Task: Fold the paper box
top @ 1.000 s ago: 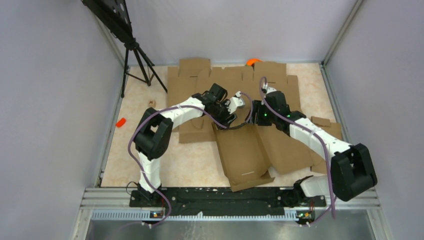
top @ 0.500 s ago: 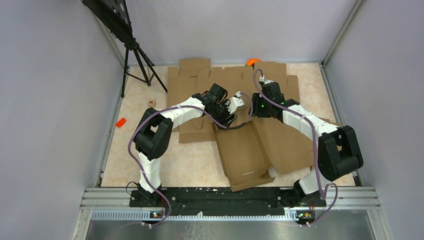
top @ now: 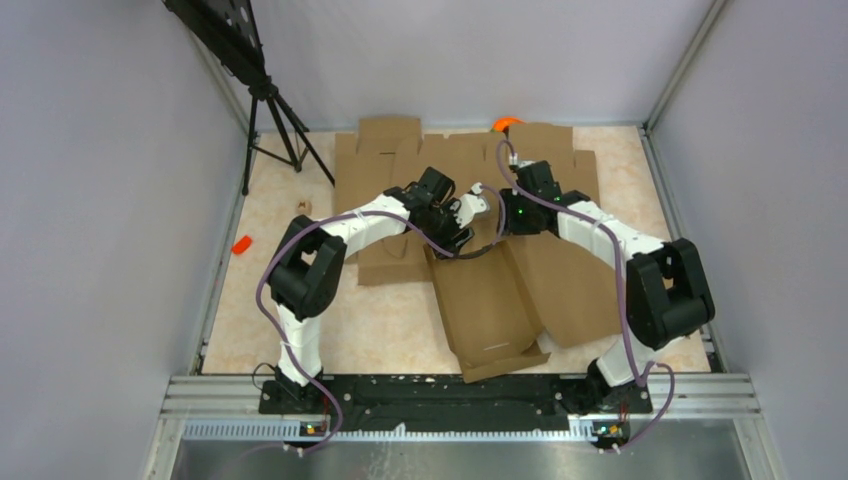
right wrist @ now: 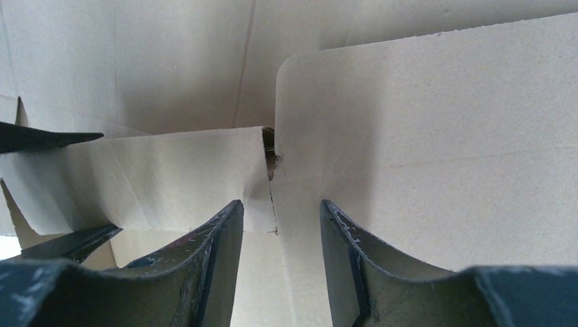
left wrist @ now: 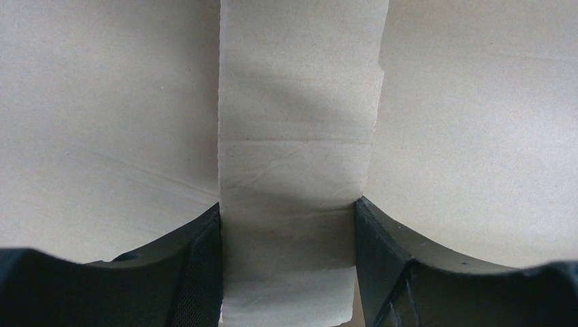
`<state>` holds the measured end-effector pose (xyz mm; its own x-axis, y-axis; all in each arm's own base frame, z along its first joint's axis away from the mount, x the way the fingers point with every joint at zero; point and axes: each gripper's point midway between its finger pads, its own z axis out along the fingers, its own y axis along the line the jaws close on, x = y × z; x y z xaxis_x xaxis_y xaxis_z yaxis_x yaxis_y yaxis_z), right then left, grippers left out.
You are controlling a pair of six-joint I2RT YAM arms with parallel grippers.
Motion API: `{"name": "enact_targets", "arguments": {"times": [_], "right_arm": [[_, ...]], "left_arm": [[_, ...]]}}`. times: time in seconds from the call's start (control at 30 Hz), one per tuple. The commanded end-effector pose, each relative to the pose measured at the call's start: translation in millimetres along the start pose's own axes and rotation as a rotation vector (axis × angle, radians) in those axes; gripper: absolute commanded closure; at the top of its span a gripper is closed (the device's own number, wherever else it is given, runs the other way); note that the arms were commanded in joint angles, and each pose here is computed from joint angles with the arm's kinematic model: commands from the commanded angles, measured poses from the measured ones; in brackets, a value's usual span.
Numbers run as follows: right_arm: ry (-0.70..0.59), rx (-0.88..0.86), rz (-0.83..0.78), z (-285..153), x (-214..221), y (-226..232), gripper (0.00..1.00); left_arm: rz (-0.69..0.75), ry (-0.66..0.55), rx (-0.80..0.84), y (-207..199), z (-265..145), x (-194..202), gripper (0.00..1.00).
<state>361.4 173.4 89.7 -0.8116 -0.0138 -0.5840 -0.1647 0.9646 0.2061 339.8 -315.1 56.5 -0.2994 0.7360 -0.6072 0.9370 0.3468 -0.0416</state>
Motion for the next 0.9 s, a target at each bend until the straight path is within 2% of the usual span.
{"name": "enact_targets", "arguments": {"times": [0.0,0.1,0.2,0.43,0.67,0.87], "right_arm": [[0.001,-0.042,-0.033,-4,-7,15,0.55],[0.013,-0.028,-0.045,-4,-3,16,0.53],[0.024,0.060,-0.090,-4,3,9,0.48],[0.050,0.120,-0.118,1,9,6,0.51],[0.063,0.137,-0.135,5,12,9,0.52],[0.065,0.126,-0.130,7,13,12,0.52]], "left_arm": [[-0.003,0.018,0.004,-3,5,8,0.46],[-0.003,0.020,0.004,-4,6,8,0.46],[-0.004,0.020,0.003,-4,6,8,0.46],[-0.005,0.019,0.003,-4,6,8,0.46],[-0.007,-0.004,0.015,-7,3,1,0.34],[-0.003,-0.077,0.038,-10,-10,-20,0.28]]}}
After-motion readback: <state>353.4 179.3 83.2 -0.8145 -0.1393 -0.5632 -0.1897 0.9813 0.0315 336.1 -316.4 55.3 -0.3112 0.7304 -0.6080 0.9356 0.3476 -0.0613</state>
